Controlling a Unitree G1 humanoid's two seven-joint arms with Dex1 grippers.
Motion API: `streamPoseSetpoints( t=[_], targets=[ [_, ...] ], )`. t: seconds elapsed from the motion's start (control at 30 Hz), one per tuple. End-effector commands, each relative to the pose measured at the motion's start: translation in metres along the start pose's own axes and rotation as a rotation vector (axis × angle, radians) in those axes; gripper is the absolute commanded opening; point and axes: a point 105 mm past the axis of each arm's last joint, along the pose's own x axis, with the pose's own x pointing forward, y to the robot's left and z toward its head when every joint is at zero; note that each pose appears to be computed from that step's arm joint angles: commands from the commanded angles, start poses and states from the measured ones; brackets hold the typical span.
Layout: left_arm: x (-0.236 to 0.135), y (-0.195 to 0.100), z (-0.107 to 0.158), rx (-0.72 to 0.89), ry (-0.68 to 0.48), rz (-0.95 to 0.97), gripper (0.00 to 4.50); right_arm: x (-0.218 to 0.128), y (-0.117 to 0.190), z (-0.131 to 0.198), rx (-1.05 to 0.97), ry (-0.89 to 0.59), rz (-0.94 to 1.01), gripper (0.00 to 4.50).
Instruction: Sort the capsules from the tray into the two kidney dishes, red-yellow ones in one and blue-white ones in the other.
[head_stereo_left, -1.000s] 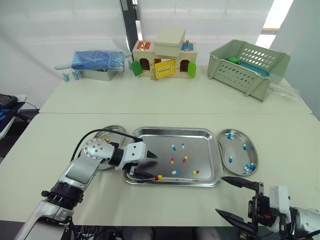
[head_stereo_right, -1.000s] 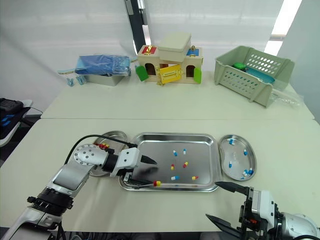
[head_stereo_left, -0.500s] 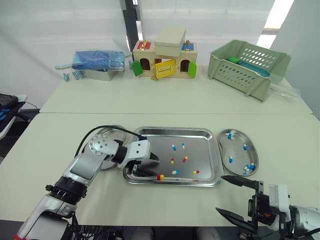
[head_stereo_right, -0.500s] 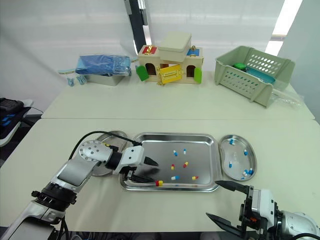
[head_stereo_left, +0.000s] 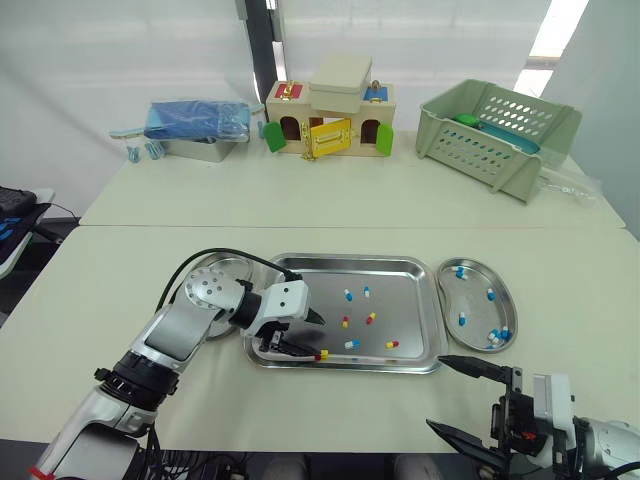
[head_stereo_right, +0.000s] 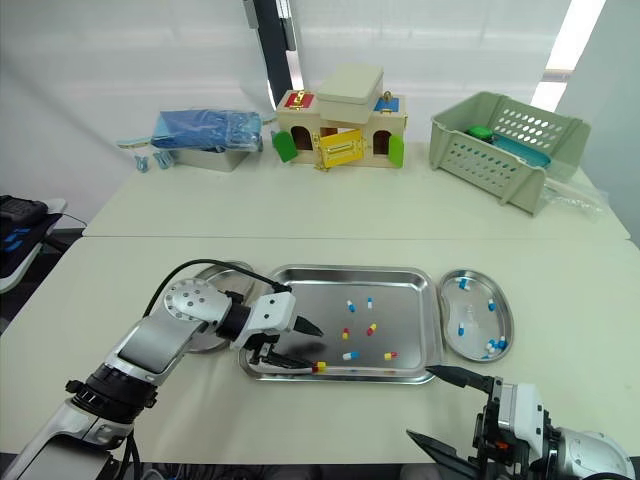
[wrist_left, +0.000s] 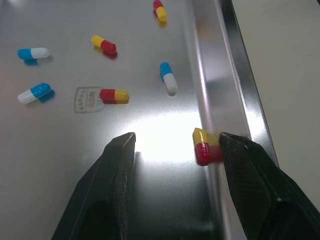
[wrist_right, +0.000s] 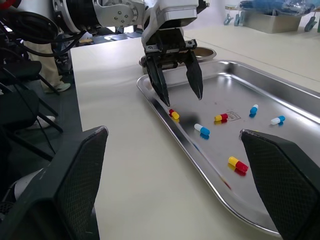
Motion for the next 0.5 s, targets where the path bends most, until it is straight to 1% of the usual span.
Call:
streamPoseSetpoints(
  t=[0.03, 0.13, 0.5],
  targets=[
    [0.0024, -0.0017, 0.0008, 0.044, 0.029, 0.007, 2.68, 0.0009, 0.0010, 0.0034, -0.025, -0.016, 0.001, 4.50],
    [0.0054, -0.0038, -0.0027, 0.061, 0.051, -0.002, 2.68, 0.0005, 0.0008, 0.0031, -0.027, -0.016, 0.001, 4.50],
    [0.0122, 0.0002, -0.0052, 0.077, 0.066, 0.017, 2.68, 0.0023, 0.0014, 0.0046, -0.029, -0.017, -0.004, 4.50]
  ],
)
